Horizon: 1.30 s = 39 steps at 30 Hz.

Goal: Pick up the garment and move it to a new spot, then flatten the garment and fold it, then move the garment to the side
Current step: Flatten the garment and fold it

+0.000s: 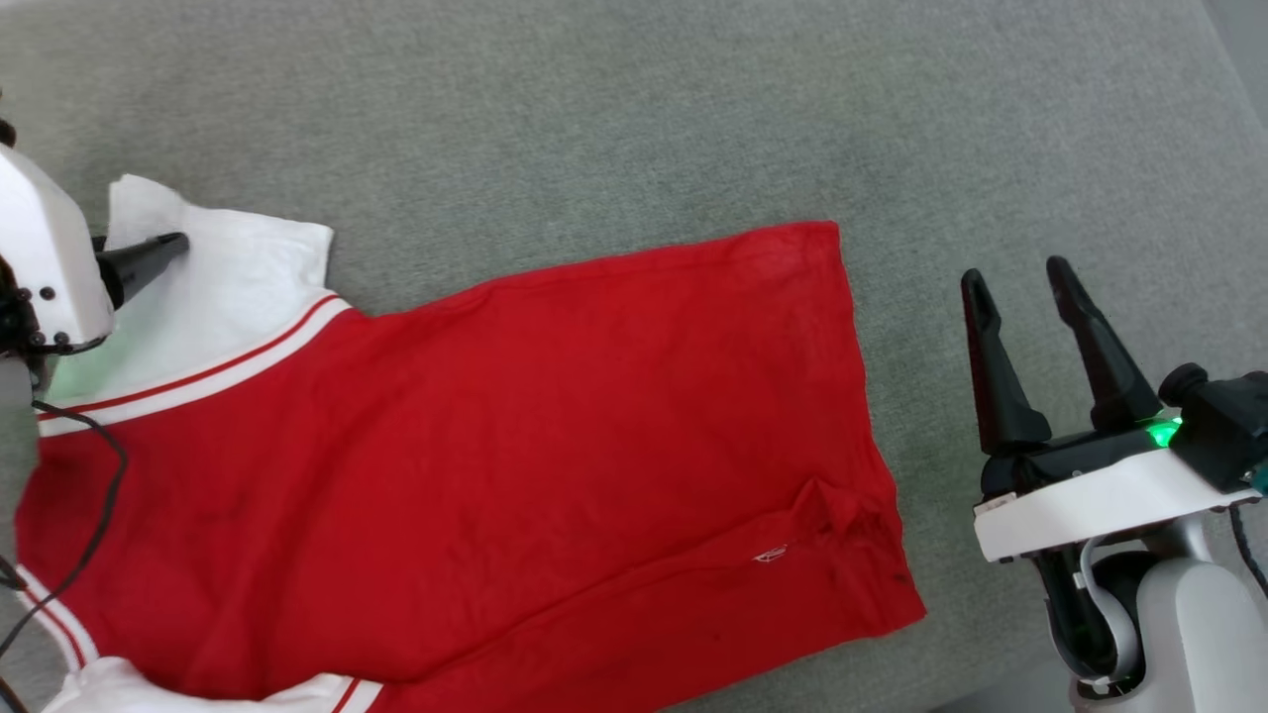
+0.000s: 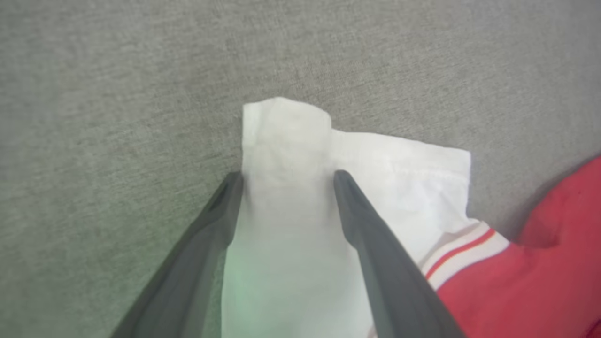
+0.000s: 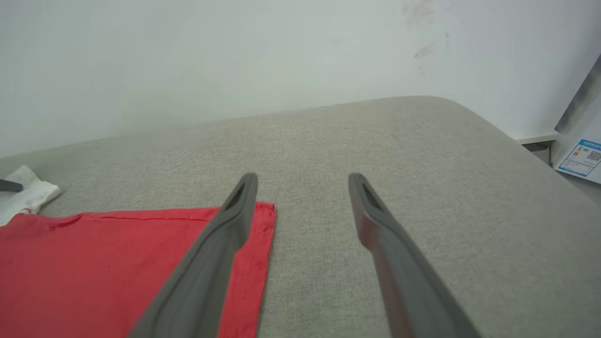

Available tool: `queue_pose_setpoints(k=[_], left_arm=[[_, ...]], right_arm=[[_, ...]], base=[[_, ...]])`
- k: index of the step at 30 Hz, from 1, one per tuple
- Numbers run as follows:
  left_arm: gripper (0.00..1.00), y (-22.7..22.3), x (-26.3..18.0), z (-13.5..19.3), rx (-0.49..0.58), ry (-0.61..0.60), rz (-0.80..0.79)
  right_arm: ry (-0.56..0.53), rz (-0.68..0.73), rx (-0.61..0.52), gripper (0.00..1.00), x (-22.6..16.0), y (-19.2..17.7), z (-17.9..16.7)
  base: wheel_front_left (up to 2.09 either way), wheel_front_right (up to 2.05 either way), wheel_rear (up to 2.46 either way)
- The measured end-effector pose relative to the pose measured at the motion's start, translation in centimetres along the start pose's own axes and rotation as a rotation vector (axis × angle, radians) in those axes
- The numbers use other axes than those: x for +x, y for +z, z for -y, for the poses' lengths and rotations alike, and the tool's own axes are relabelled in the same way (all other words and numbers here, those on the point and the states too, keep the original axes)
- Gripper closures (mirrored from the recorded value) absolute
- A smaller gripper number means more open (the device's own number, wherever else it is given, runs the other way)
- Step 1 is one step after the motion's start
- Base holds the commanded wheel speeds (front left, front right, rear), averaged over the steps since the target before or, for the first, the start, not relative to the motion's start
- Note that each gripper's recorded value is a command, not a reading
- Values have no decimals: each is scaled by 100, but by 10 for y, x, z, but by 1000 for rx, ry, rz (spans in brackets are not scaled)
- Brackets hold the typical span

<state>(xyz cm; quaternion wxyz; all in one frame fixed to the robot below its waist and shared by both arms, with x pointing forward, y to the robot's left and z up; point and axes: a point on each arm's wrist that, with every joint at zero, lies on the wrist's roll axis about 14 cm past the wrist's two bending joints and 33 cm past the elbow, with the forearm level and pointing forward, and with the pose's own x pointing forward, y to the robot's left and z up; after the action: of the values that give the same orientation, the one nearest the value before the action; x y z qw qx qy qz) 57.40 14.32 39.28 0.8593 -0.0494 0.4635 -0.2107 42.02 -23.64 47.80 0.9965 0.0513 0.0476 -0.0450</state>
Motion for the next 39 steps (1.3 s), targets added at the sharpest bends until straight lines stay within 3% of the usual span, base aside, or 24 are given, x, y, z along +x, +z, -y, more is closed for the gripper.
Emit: queue_pose_setpoints(k=[8, 9, 11, 16, 23, 25, 31, 39], left_arm=[[0, -21, 25, -3, -97, -14, -146], [50, -22, 25, -2, -107, -17, -155], [100, -22, 25, -1, -122, -21, -156], [100, -24, 22, 5, -123, -26, -132], [100, -9, 1, 18, -82, -45, -6], [100, 8, -21, 21, -43, -39, 92], [100, 15, -48, 21, -4, -27, 172], [100, 11, -56, 12, 0, -13, 215]], right_arm=[[-36, -29, 20, 0, -2, -14, 12], [-40, -34, 25, 0, -3, -15, 13], [-43, -46, 30, 0, -4, -17, 14], [-41, -82, 70, 0, -4, -22, 12], [-18, -281, 136, 0, 2, -50, 12], [37, -411, 95, 0, 13, -61, 9], [169, -586, 43, 0, 39, -70, -21], [245, -808, -55, 0, 67, -93, -46]], base=[[0, 0, 0], [0, 0, 0], [0, 0, 0], [0, 0, 0], [0, 0, 0], [0, 0, 0], [0, 0, 0], [0, 0, 0]])
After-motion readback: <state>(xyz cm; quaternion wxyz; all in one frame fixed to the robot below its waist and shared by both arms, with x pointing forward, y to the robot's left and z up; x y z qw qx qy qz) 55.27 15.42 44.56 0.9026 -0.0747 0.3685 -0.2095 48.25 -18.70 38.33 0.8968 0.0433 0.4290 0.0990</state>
